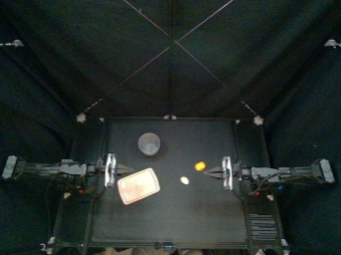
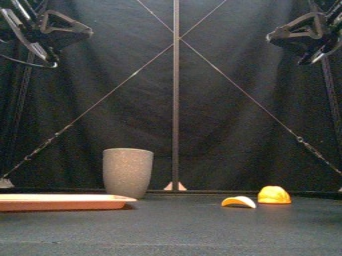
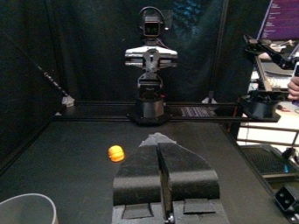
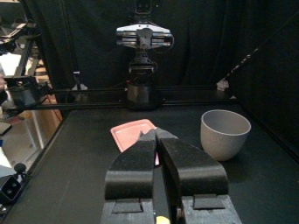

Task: Pick the chip then place it in the grey bowl
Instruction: Pick the chip

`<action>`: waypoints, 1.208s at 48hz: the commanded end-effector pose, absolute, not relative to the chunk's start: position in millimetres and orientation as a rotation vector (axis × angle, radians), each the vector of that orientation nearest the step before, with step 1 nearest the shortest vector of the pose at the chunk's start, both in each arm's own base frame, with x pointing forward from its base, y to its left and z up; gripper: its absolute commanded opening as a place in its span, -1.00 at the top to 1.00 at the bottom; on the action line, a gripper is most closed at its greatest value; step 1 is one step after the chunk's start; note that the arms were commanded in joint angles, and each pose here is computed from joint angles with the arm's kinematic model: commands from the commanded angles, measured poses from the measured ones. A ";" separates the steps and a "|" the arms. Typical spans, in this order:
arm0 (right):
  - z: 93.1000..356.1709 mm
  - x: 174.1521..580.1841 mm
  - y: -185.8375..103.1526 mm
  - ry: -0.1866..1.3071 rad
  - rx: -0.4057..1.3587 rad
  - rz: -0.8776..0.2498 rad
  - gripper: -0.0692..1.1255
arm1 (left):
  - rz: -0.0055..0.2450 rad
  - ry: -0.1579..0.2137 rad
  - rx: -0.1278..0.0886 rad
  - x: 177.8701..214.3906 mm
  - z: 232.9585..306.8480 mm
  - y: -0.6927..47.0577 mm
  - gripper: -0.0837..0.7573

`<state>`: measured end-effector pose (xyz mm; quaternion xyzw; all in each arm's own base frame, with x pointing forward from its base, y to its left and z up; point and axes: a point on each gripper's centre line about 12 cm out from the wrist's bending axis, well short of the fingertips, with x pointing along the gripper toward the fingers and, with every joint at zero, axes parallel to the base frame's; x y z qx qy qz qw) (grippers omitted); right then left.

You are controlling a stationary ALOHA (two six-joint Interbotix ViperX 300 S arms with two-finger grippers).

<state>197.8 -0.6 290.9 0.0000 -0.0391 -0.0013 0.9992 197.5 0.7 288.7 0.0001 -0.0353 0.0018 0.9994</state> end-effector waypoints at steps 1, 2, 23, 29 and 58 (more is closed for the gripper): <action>292.8 209.8 -7.4 -0.070 0.054 -0.038 0.75 | 0.007 -0.041 -0.003 198.5 279.8 1.3 0.68; 290.4 213.1 -9.4 -0.063 0.075 -0.049 0.75 | 0.007 -0.041 -0.003 198.6 279.2 1.3 0.68; 171.7 292.5 -52.2 0.367 0.579 -0.366 0.44 | 0.044 -0.031 0.008 199.0 276.1 8.8 0.67; 152.7 307.8 -51.4 0.436 0.677 -0.395 -0.11 | 0.052 -0.029 0.016 198.8 275.5 10.6 0.67; 119.5 327.0 -37.9 0.731 0.772 -0.422 -0.70 | 0.057 0.005 0.051 195.8 261.5 12.2 0.67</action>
